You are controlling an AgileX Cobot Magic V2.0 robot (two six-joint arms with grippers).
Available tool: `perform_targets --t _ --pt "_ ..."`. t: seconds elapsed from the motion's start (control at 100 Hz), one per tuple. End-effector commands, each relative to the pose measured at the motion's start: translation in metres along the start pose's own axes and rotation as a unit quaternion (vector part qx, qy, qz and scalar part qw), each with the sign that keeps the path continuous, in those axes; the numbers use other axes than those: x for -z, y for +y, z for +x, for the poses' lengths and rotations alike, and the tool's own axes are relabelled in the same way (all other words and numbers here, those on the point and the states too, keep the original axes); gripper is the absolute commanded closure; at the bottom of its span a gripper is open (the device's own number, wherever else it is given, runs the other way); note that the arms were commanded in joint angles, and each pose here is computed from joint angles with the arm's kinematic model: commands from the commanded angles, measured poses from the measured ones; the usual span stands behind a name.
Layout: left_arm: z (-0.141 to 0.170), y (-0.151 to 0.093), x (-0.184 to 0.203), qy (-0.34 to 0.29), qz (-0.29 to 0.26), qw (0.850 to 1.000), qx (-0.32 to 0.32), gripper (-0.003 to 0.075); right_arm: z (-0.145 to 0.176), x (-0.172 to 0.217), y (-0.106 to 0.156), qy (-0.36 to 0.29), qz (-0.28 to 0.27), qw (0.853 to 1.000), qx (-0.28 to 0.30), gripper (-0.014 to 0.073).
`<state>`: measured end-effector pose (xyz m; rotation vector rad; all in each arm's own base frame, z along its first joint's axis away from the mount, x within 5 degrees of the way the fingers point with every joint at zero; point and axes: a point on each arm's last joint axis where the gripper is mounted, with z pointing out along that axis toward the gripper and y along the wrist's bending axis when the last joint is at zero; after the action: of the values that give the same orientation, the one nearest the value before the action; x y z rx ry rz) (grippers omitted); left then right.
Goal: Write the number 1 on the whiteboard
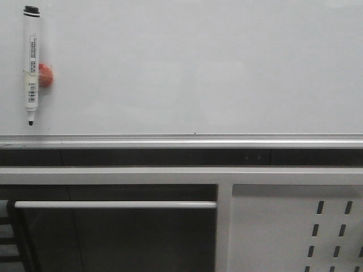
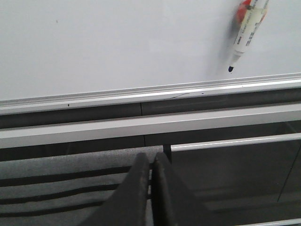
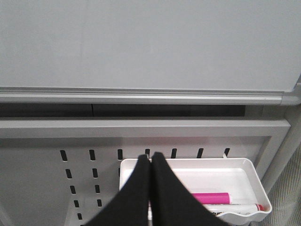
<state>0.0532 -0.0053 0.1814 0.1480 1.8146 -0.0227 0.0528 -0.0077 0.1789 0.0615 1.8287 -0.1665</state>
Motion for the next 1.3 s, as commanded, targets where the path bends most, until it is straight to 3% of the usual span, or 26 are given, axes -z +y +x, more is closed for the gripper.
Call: perform_targets --t 0.0,0.42,0.59,0.67,0.81,0.99,1.12,1.29 --pt "0.001 0.0 0.0 -0.029 0.0 1.0 -0.001 0.0738 0.006 -0.002 0.0 -0.007 0.002 1.0 -0.002 0.0666" --pt "0.001 0.0 0.0 -0.029 -0.001 1.0 -0.002 0.0738 0.006 -0.002 0.0 -0.007 0.002 1.0 -0.002 0.0666" --pt "0.001 0.004 0.0 -0.028 -0.026 0.996 -0.079 0.0738 0.005 -0.002 0.0 -0.012 0.004 1.0 0.004 0.0666" --pt "0.0 0.005 0.0 -0.034 -0.032 0.994 -0.1 0.0738 -0.003 -0.001 0.0 -0.06 0.002 0.998 -0.022 0.0666" --pt "-0.015 0.003 0.002 -0.115 -0.032 0.987 -0.11 0.0738 -0.021 0.003 -0.003 -0.159 0.01 0.986 -0.055 0.0666" --pt "-0.036 0.0 0.01 -0.241 -0.027 0.963 -0.114 0.0738 -0.027 0.005 -0.004 -0.197 0.017 0.979 -0.056 0.0666" --pt "-0.045 -0.002 0.015 -0.293 -0.025 0.949 -0.115 0.0738 -0.039 0.012 -0.007 -0.269 0.029 0.961 -0.057 0.0666" --pt "-0.053 -0.004 0.022 -0.35 -0.022 0.929 -0.115 0.0738 -0.039 0.011 -0.007 -0.267 0.029 0.962 -0.058 0.0666"
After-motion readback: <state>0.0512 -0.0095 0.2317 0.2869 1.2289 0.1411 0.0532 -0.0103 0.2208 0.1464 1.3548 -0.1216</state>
